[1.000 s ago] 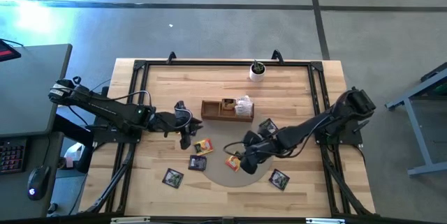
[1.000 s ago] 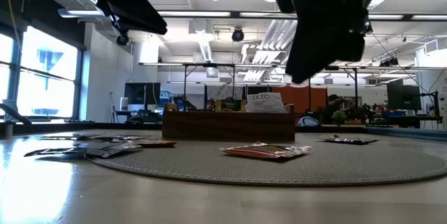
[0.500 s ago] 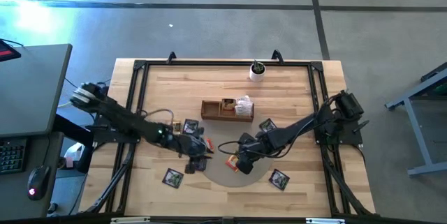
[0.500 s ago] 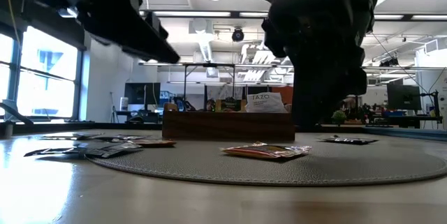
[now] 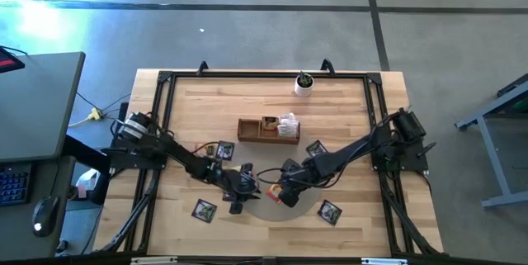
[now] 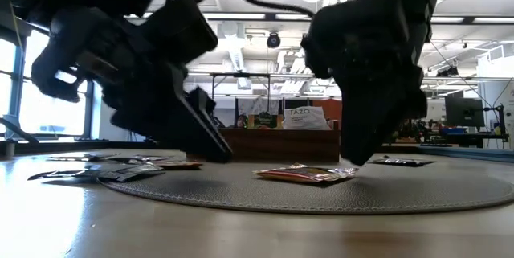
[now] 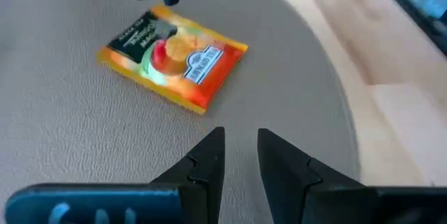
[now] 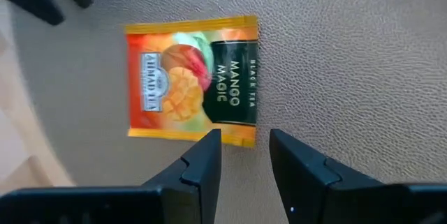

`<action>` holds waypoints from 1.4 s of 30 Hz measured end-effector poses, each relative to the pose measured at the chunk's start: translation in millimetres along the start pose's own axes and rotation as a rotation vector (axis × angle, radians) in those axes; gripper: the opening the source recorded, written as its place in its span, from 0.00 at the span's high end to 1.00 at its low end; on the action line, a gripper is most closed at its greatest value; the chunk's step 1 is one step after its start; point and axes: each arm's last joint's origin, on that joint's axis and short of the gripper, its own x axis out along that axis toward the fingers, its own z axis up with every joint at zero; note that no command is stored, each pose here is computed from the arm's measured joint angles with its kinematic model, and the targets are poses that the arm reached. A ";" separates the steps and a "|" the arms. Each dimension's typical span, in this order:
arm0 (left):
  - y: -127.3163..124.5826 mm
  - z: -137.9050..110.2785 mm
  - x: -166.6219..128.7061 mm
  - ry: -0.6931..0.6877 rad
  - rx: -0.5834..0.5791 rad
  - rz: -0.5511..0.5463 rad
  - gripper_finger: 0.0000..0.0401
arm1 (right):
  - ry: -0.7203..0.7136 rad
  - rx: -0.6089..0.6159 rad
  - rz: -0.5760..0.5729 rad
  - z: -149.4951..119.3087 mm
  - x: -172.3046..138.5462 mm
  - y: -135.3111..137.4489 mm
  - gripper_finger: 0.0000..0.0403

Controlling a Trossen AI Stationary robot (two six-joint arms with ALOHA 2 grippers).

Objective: Pick & Place Tea
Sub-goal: Put the yellow tea bag into the middle section of the wooden organizer

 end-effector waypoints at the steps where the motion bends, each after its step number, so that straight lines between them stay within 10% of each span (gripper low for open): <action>1: -1.0 2.9 4.9 -0.007 -0.001 -0.007 0.79 | 0.003 0.000 -0.006 -0.4 2.0 -0.5 0.71; 27: 29.6 21.1 16.1 0.091 -0.184 0.079 0.79 | -0.061 -0.023 0.053 11.6 14.5 1.6 0.71; 42: 29.7 20.5 16.0 0.097 -0.184 0.084 0.79 | -0.078 -0.125 0.070 13.2 14.4 3.4 0.98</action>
